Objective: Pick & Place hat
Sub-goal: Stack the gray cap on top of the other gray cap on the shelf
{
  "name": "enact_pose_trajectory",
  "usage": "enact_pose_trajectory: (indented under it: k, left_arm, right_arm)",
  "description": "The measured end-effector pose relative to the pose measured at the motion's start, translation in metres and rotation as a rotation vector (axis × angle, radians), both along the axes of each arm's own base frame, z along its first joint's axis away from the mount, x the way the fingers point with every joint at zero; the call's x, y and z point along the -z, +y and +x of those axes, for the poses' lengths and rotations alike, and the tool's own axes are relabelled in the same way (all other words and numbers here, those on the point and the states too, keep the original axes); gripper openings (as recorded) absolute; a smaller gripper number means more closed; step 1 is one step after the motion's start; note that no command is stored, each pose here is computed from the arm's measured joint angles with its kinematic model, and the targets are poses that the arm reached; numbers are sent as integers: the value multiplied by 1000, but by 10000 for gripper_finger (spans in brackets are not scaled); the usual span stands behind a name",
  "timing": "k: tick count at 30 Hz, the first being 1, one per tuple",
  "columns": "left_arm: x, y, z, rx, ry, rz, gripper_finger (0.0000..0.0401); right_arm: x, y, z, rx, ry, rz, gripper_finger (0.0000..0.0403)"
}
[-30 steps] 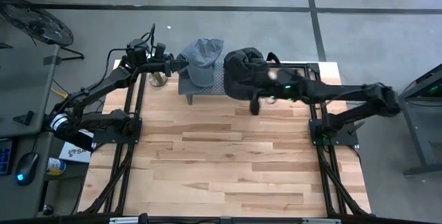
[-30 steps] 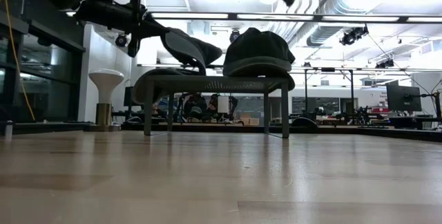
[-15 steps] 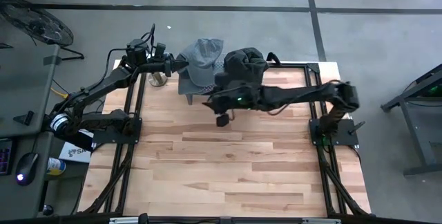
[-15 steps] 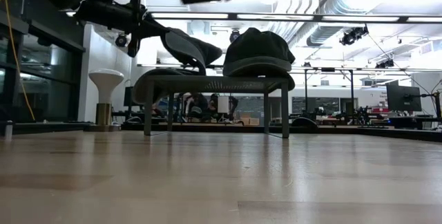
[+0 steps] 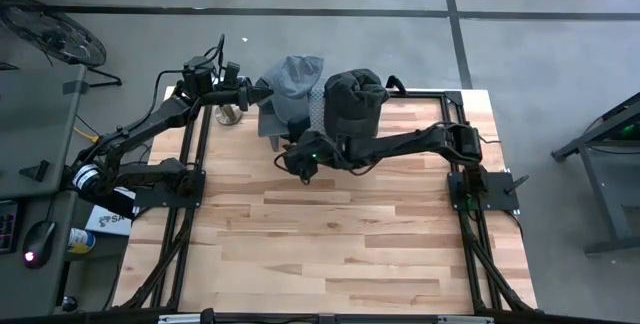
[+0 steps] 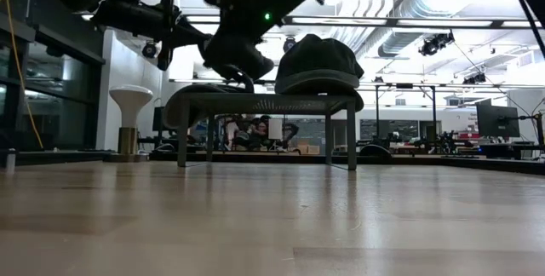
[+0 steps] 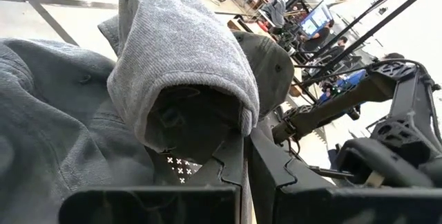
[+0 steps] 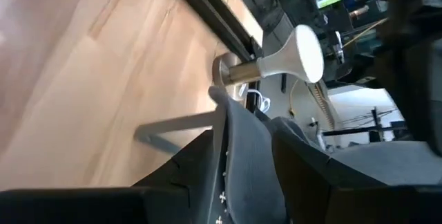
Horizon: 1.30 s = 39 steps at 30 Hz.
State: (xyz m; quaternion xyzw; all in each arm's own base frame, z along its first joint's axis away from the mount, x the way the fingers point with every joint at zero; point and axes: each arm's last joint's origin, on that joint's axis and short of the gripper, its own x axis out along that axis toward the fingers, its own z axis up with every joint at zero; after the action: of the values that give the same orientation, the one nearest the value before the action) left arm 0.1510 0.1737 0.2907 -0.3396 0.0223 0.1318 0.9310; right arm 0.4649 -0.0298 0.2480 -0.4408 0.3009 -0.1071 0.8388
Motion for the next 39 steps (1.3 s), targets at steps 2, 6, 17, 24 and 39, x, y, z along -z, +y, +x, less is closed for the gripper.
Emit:
enact_pose_trajectory:
  k: [2,6,17,24,39]
  left_arm:
    - [0,0,0,0,0,0,0]
    - [0,0,0,0,0,-3,0]
    - [0,0,0,1,-2,-6,0]
    - [0,0,0,-4,-4,-2,0]
    - [-1,0,0,-10,-4,-1,0]
  right_arm:
    - [6,0,3,1,12,-28,140]
    - [10,-2,6,-4,-3,-54,140]
    - [23,-19,14,-18,-18,-83,140]
    - [33,-28,16,-38,20,-99,140]
    - [33,-39,16,-35,15,-131,140]
